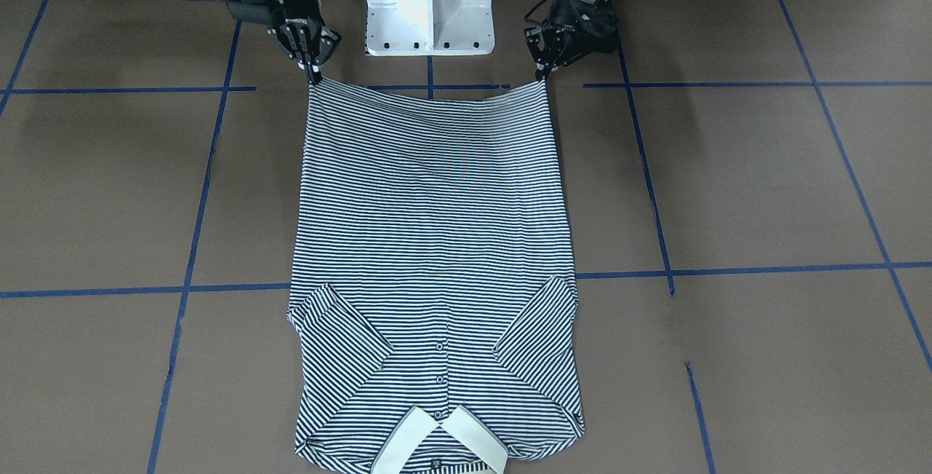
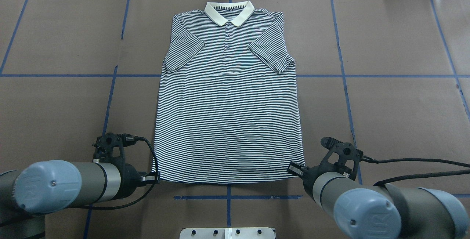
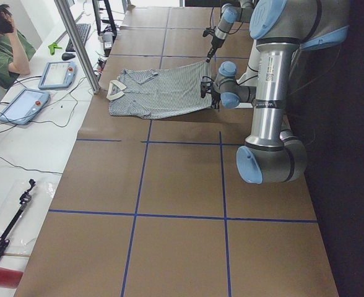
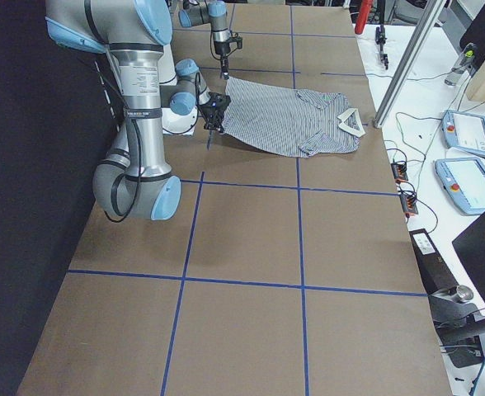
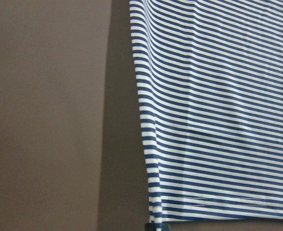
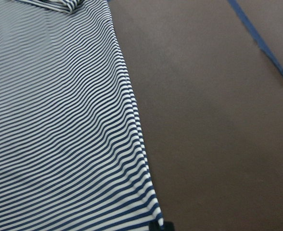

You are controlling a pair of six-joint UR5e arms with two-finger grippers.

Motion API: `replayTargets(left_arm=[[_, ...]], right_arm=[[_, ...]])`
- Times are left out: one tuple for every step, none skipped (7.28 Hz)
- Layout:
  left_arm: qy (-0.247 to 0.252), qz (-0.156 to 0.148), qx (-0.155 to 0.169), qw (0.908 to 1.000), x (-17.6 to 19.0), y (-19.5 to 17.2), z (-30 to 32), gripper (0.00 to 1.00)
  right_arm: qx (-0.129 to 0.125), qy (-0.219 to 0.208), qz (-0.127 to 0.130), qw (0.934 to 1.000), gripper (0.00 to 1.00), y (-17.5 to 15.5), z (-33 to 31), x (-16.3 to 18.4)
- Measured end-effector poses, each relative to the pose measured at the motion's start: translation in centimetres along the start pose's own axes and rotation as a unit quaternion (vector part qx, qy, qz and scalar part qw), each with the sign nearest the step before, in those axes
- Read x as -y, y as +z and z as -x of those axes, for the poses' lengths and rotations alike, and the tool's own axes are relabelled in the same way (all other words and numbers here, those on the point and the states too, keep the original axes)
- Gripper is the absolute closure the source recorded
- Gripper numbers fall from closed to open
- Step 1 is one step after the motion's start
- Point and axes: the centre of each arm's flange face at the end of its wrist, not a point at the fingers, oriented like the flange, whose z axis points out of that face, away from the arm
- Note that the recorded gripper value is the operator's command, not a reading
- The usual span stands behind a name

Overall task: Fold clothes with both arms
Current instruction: 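Lift the hem with both grippers and fold it toward the collar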

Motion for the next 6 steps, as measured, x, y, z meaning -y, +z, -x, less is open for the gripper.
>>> replayTargets(left_arm=[[0.0,0.023,0.0,0.9997,-0.8,-6.5,-2.0,1.0],[-0.006,0.04,-0.005,0.9992,-1.0,-13.3,-3.6,1.0],[-0.015,0.043,-0.01,0.9989,-0.5,-17.7,-4.5,1.0],[-0.02,0.043,-0.007,0.9988,0.1,-19.2,-5.1,1.0],[-0.009,0.042,0.003,0.9991,0.8,-18.5,-5.9,1.0],[0.01,0.033,0.017,0.9993,2.2,-17.0,-6.7,1.0]], right_arm=[[-0.003,0.002,0.023,0.9997,1.0,-6.5,-0.6,1.5],[-0.004,0.008,0.052,0.9986,1.0,-11.6,-1.4,2.9],[-0.006,0.014,0.074,0.9971,1.0,-14.0,-1.7,3.6],[-0.014,0.012,0.082,0.9964,1.0,-14.5,-1.7,3.7],[-0.018,0.005,0.079,0.9967,1.0,-14.1,-0.9,3.8],[-0.016,-0.005,0.065,0.9977,1.0,-13.0,1.0,4.6]])
